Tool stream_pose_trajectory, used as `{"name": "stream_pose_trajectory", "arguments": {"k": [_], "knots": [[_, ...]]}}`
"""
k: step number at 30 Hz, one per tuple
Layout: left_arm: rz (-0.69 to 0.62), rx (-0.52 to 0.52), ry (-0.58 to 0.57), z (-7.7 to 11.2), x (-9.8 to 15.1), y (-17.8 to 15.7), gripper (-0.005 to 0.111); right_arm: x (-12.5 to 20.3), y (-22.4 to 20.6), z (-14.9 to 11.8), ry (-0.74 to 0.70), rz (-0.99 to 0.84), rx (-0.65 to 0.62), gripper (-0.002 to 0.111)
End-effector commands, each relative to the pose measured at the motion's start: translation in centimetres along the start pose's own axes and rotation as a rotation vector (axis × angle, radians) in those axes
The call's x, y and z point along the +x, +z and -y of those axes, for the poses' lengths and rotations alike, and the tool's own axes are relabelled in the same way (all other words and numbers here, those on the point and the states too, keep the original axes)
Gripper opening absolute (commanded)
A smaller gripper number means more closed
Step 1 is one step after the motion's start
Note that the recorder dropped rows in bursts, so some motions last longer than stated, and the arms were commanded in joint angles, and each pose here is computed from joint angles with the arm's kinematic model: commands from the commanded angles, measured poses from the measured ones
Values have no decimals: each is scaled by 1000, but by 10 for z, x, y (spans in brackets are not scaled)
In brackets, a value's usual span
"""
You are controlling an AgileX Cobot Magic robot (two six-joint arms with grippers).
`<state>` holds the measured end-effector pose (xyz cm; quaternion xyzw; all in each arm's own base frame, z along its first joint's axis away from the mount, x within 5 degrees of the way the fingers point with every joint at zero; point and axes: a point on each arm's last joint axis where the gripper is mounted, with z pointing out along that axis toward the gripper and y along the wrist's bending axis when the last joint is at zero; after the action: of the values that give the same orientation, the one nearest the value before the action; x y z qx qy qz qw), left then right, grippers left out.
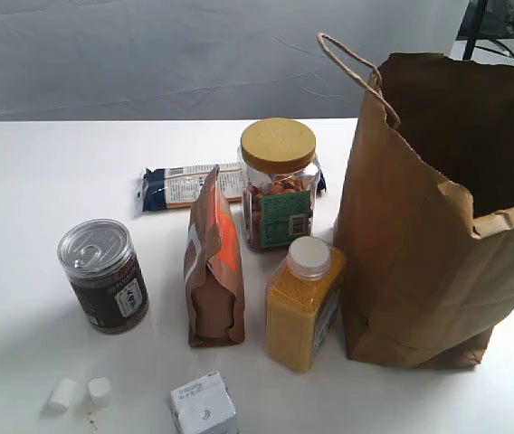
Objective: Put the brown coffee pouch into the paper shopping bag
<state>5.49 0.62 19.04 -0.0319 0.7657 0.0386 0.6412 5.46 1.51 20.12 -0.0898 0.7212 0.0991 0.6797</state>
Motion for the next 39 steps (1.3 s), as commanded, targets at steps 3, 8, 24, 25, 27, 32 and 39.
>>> {"name": "stream_pose_trajectory", "arguments": {"k": [3,8,24,25,27,32,39], "knots": [[3,-5,0,0,1,0,0,0,0,0,2,13,-3,0],[3,-5,0,0,1,0,0,-2,0,-1,164,37,-16,0],[3,-5,0,0,1,0,0,-187,-34,-34,403,131,-524,0],[3,-5,0,0,1,0,0,-211,-25,-53,333,72,-707,0],[3,-5,0,0,1,0,0,-236,1,-82,289,-72,-912,0],[3,-5,0,0,1,0,0,-227,109,-131,251,-561,-911,0],[3,-5,0,0,1,0,0,-172,186,-241,-145,-939,-662,0]]}}
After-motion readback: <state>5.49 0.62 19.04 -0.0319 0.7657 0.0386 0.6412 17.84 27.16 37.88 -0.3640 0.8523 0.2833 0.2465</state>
